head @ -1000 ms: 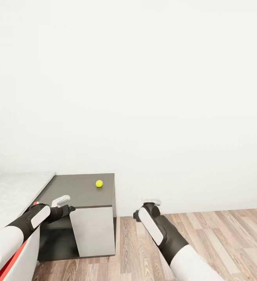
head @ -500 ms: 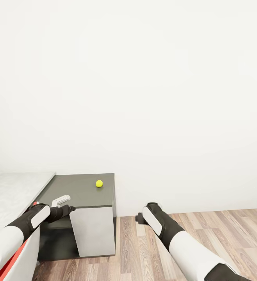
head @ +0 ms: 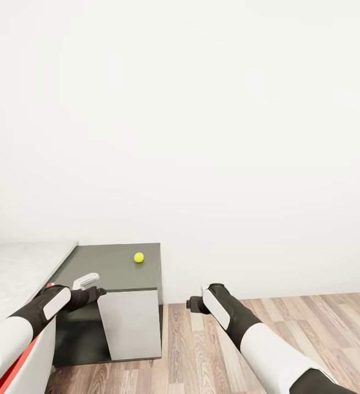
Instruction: Put all the toys in the child's room - the three board games (two on the bed and one on the table), the two jigsaw puzzles on the table, and the tennis ball on the table - inside the toy box on the table in the child's room.
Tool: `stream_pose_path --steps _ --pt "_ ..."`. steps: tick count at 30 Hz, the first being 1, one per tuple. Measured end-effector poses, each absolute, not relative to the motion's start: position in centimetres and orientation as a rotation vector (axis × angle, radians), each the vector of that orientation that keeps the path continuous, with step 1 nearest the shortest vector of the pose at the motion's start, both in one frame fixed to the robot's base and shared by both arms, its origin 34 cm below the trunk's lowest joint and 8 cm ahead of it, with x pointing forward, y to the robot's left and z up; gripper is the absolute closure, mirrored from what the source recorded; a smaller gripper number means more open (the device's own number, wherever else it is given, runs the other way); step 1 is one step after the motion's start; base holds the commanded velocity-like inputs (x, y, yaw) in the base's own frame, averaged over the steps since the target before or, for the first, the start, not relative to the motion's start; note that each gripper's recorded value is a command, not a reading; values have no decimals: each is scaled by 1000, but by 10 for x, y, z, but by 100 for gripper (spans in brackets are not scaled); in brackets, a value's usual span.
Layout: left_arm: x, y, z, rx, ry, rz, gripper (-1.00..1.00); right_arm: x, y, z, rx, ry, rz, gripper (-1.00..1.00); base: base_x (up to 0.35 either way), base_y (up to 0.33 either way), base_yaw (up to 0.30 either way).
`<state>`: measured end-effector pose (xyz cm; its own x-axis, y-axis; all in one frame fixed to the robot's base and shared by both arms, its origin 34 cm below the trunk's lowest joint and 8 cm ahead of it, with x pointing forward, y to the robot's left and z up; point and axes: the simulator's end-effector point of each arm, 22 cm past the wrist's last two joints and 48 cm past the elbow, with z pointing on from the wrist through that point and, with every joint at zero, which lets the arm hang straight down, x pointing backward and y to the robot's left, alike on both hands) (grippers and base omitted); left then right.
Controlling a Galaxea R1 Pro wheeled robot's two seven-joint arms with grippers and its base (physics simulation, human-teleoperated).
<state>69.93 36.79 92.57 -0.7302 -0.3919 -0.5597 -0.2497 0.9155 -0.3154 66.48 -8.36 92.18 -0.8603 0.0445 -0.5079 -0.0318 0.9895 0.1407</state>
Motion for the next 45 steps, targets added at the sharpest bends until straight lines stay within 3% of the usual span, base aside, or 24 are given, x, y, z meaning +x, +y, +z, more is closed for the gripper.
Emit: stream_pose_path --steps 15,45 --pt "694 309 964 -294 2544 -474 -100 665 -83 923 7 2596 198 -100 102 0 0" --pt "711 306 983 -305 2466 -480 -100 665 -82 923 5 2595 199 -100 43 5 0"
